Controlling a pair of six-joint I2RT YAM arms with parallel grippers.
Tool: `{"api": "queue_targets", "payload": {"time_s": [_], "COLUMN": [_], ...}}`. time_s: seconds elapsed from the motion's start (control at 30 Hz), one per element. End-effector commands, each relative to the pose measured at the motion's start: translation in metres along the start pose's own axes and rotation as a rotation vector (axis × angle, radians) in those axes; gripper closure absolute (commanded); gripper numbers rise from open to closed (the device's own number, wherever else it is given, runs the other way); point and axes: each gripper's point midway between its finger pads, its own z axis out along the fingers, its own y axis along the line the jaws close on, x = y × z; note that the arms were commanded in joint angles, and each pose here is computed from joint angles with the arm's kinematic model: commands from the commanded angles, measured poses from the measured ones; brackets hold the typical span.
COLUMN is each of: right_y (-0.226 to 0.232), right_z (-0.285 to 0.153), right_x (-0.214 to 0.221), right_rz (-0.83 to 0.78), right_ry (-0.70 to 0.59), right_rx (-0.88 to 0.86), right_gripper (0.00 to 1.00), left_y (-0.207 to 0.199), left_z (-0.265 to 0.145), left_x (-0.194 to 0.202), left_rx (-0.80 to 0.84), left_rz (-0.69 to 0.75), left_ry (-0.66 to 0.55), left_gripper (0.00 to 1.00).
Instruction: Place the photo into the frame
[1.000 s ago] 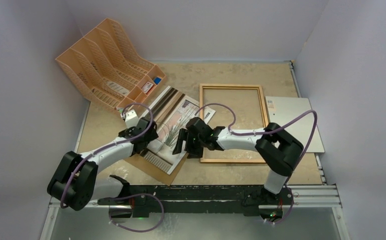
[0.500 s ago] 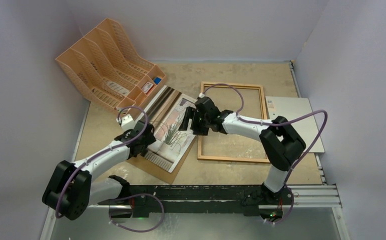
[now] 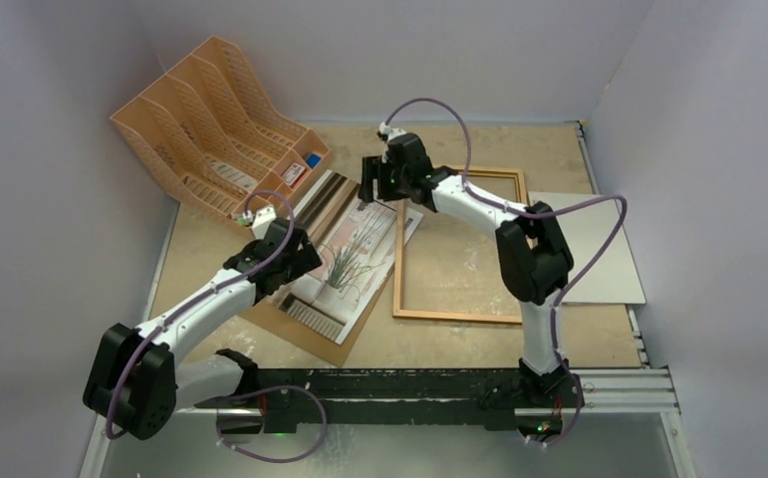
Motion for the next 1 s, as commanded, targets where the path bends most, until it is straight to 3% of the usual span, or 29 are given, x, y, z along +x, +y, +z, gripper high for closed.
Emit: {"api": "queue_targets", "payload": {"time_s": [0.0, 0.33, 0.47, 0.8, 0.97], "right_y": [-0.004, -0.020, -0.031, -0.049, -0.057], "right_z": [0.021, 0.064, 0.078, 0.107, 0.118], "right_x": [-0.046, -0.092, -0.102, -0.084, -0.076], "right_rz": [-0.246, -0.363, -0.372, -0.382, -0.328], "right_ry": [-0.060, -0.131, -0.142, -0.082, -0.029], "right_rx": [-0.056, -0.133, -0.151, -0.163, -0.194], "right_gripper": [0.27, 0.26, 0.25, 0.21, 0.21], "left_y": [-0.035, -0.103, -0.113, -0.139, -0.128], "left_z": [0.003, 0.002, 0.008, 0.027, 0.036], "left_x": [-0.006, -0.014, -0.010, 0.000, 0.011], "left_rx": [0.138, 0.365, 0.396, 0.459, 0.408], "left_rz": [0.010, 0.031, 0.015, 0.038, 0.059], "left_ry": [0.017, 0.090, 0.112, 0.179, 0.211], "left_gripper": [0.19, 0.25, 0.27, 0.38, 0.40]}}
